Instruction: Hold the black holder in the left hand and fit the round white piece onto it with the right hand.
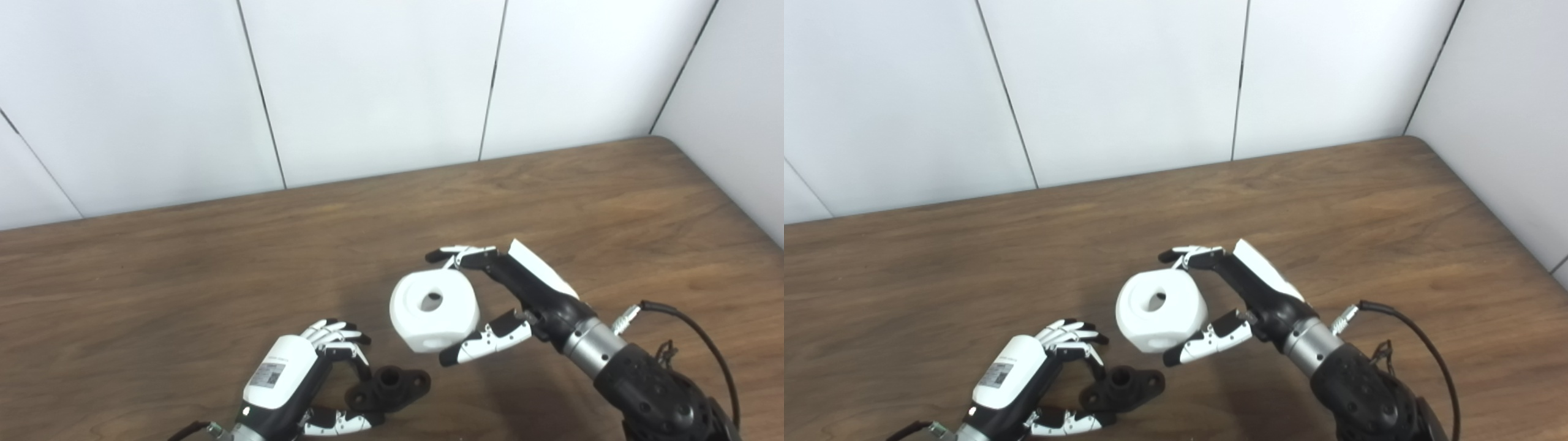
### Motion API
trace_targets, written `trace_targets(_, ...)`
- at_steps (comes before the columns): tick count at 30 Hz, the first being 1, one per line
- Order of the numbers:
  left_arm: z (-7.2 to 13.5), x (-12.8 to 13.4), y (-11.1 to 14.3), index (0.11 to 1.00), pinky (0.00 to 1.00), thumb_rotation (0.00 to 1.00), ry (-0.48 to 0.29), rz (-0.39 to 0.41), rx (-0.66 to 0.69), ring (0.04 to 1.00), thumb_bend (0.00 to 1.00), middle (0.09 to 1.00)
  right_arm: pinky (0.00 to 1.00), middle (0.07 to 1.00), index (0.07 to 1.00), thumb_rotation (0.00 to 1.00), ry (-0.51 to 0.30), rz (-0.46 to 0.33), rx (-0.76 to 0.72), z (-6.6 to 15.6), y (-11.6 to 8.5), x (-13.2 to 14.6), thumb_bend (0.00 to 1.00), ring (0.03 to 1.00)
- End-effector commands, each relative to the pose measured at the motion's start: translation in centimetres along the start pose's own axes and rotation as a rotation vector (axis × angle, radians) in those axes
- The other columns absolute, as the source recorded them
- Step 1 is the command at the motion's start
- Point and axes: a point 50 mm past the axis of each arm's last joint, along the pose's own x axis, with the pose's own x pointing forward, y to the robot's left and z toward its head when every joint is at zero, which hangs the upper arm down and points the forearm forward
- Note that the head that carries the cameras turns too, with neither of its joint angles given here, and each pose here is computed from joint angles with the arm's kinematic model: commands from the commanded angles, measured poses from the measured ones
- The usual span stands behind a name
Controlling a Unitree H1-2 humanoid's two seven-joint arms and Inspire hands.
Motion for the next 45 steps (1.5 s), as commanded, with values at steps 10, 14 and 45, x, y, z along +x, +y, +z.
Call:
trace_targets(10, 0.1, 0.0, -1.1, 0.488, 0.90, 0.05, 0.030, -0.095, 0.018, 0.848, 0.52, 0.774, 0.88, 0.837, 0.485, 0.16, -0.119, 0.024, -0.007, 1.9, 0.9, -0.2, 0.52, 0.909)
trace_targets(14, 0.1, 0.1, -1.1, 0.488, 0.90, 0.05, 0.031, -0.094, 0.016, 0.848, 0.52, 0.774, 0.88, 0.839, 0.484, 0.15, -0.129, 0.036, 0.007, 1.9, 1.5, -0.1, 0.52, 0.913)
trace_targets(45, 0.3, 0.3, -1.0, 0.488, 0.90, 0.05, 0.027, -0.089, 0.023, 0.849, 0.52, 0.772, 0.87, 0.841, 0.484, 0.15, -0.169, 0.068, 0.032, 1.6, 4.6, 2.1, 0.52, 0.909)
